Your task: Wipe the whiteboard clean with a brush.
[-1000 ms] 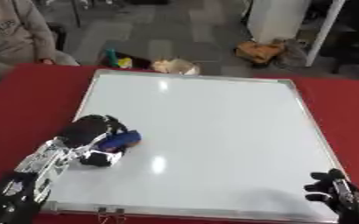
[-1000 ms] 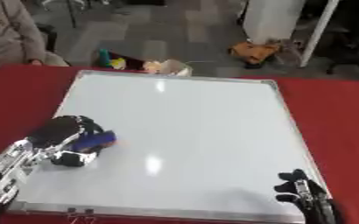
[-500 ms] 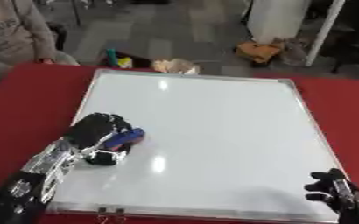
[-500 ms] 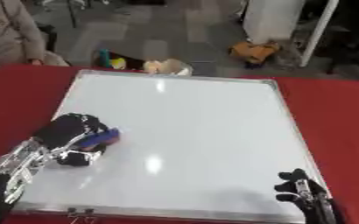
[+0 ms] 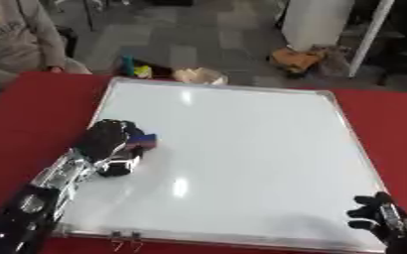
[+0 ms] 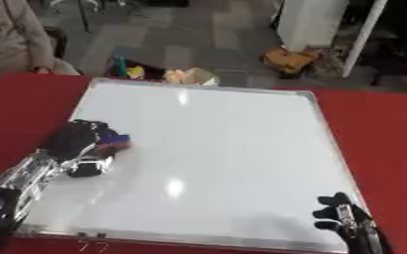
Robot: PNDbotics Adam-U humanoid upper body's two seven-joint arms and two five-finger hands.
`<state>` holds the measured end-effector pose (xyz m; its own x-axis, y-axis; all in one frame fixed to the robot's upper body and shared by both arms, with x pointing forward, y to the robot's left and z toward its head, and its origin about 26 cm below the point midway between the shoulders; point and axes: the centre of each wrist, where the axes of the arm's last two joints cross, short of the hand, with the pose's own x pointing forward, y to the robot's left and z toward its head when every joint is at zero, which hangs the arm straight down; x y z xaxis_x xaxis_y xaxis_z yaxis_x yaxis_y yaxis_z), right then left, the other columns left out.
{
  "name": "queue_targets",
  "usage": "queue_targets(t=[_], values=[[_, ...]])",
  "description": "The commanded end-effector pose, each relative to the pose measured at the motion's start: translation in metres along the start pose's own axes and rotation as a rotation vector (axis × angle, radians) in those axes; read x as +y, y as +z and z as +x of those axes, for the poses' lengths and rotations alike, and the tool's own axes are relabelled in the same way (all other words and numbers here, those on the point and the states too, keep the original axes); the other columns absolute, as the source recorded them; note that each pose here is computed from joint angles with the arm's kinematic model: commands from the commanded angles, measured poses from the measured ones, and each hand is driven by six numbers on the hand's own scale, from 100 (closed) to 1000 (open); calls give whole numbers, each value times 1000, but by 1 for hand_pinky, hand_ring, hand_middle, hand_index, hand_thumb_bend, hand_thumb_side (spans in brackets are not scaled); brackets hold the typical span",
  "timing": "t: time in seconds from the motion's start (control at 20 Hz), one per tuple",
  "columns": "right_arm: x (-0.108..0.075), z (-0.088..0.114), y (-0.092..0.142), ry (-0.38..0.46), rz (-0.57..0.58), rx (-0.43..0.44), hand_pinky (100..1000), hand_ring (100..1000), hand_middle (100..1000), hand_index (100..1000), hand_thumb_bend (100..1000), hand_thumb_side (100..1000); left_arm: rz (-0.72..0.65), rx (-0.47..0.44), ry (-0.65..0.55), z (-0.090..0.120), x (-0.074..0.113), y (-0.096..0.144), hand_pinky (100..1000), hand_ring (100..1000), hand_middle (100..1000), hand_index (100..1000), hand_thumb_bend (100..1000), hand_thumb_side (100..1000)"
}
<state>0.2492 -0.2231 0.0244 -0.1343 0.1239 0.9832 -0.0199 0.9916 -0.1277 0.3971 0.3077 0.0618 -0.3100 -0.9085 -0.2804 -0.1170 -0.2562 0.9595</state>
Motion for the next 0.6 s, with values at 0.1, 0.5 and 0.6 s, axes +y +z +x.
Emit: queue_targets(t=[0.1,0.5,0.6], values=[[-3,6,-2,9,-1,-23,600,635,480,682,100,881,-128,58,-56,-17,-33,16,570,532,558,753,537,223],[-3,5,-2,9,-3,-22,600,635,480,682,100,881,-139,127,-80,-30,-41,20,571,534,559,749,554,208],[-3,5,-2,9,-3,-22,600,635,480,682,100,881,-135,141,-82,-33,-40,20,571,533,559,748,553,204]])
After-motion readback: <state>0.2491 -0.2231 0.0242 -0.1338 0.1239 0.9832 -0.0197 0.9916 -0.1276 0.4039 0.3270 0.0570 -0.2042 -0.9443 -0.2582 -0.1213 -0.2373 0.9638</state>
